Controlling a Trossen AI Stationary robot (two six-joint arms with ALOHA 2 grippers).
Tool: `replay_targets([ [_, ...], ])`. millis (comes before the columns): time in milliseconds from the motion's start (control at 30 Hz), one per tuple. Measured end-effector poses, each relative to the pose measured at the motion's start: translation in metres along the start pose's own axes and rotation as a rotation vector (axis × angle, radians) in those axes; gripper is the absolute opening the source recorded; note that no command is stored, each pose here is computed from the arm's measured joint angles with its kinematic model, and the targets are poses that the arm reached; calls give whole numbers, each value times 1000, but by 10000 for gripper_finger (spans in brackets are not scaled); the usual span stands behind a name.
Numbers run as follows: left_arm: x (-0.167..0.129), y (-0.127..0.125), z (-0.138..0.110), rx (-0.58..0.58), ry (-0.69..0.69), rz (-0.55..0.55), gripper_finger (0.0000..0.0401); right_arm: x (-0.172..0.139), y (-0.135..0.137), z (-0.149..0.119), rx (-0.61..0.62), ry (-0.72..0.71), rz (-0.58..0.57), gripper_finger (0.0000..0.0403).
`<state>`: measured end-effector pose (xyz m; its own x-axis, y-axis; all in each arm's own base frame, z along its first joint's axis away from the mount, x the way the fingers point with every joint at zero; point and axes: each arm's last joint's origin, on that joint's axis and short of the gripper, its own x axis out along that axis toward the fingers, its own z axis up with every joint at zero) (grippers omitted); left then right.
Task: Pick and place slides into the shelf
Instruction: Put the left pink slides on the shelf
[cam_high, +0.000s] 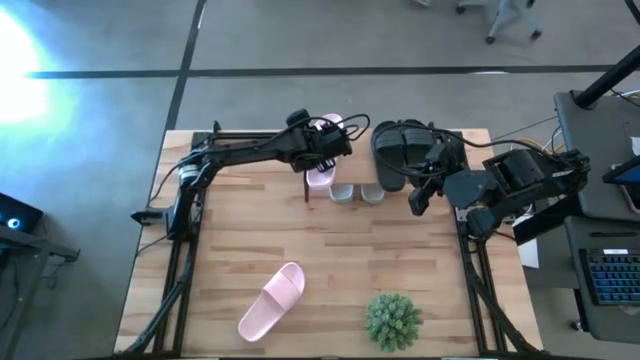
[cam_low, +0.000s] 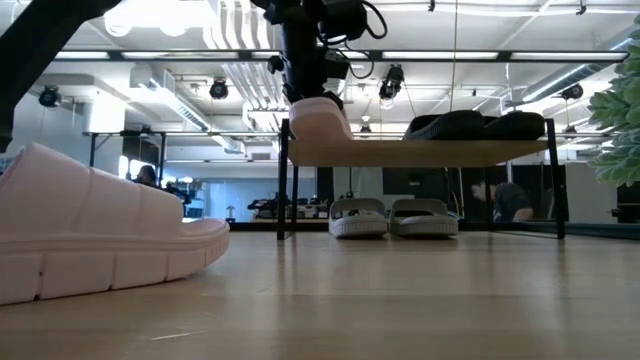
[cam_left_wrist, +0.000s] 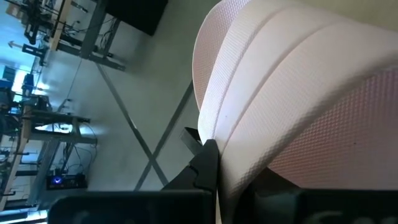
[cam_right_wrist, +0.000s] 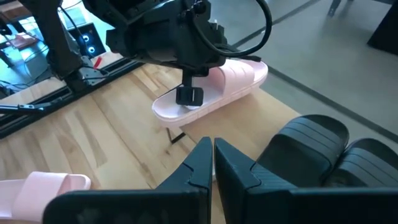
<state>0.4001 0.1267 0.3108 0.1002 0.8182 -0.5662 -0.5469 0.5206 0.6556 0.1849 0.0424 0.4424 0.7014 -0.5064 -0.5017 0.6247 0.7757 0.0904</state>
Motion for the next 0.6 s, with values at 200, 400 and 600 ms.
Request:
replay_targets([
  [200, -1, -4, -2, 10, 2, -11, 0, 0, 0, 0, 0, 1, 1, 9],
  [400, 0, -5, -3, 12, 6, -39, 0, 5, 4, -8, 75, 89, 61, 9],
  [600, 1, -7, -4, 13, 7, -42, 0, 18, 4, -29, 183, 167, 18, 8],
])
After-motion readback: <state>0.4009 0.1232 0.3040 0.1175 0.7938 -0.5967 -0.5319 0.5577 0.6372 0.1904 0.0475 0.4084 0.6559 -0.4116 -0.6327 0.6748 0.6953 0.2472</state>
